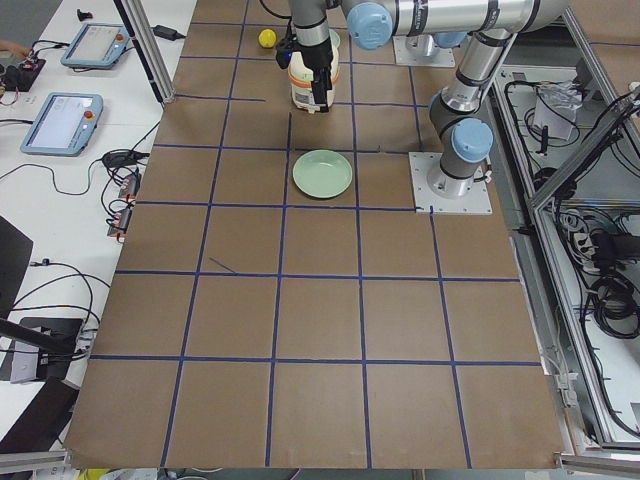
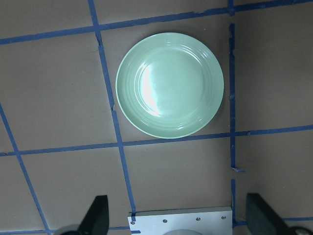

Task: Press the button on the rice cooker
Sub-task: 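Move the right gripper over the rice cooker's pale green button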

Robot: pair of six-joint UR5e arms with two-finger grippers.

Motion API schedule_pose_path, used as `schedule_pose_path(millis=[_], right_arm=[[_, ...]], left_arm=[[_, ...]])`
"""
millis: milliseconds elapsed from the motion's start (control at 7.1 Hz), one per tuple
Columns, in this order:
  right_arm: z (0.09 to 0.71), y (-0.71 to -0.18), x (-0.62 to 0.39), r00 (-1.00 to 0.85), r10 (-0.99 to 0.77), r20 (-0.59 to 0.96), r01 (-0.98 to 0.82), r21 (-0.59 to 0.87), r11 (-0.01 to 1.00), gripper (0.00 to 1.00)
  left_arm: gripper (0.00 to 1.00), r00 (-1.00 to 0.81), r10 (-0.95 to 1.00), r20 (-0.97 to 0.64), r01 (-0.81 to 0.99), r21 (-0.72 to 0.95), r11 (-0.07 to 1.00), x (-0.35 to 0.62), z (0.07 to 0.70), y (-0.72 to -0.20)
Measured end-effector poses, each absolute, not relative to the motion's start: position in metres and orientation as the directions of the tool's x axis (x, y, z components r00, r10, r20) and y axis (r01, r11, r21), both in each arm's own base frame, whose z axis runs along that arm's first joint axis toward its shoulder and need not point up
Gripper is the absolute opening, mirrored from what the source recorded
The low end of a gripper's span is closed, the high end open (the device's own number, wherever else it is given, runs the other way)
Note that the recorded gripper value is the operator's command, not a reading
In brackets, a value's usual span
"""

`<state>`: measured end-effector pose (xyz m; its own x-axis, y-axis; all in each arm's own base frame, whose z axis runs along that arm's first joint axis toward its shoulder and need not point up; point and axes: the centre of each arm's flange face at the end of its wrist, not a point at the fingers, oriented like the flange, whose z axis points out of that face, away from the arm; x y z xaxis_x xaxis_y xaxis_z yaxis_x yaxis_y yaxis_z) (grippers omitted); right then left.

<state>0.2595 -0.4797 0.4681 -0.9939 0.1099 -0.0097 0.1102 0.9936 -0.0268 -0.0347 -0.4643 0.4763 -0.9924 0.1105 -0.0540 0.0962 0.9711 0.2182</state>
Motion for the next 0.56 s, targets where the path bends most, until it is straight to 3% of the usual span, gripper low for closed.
schedule_pose_path(millis=[282, 563], right_arm=[[0.467, -0.482, 0.261, -0.995, 0.098, -0.016, 0.098, -0.039, 0.994, 0.17], [0.456, -0.485, 0.264, -0.995, 0.091, -0.027, 0.092, -0.019, 0.996, 0.12]], left_arm=[[1.00, -0.992, 0.110, -0.054, 0.096, 0.218, 0.971, -0.035, 0.476, -0.464], [1.00, -0.992, 0.110, -0.054, 0.096, 0.218, 0.971, -0.035, 0.476, -0.464]])
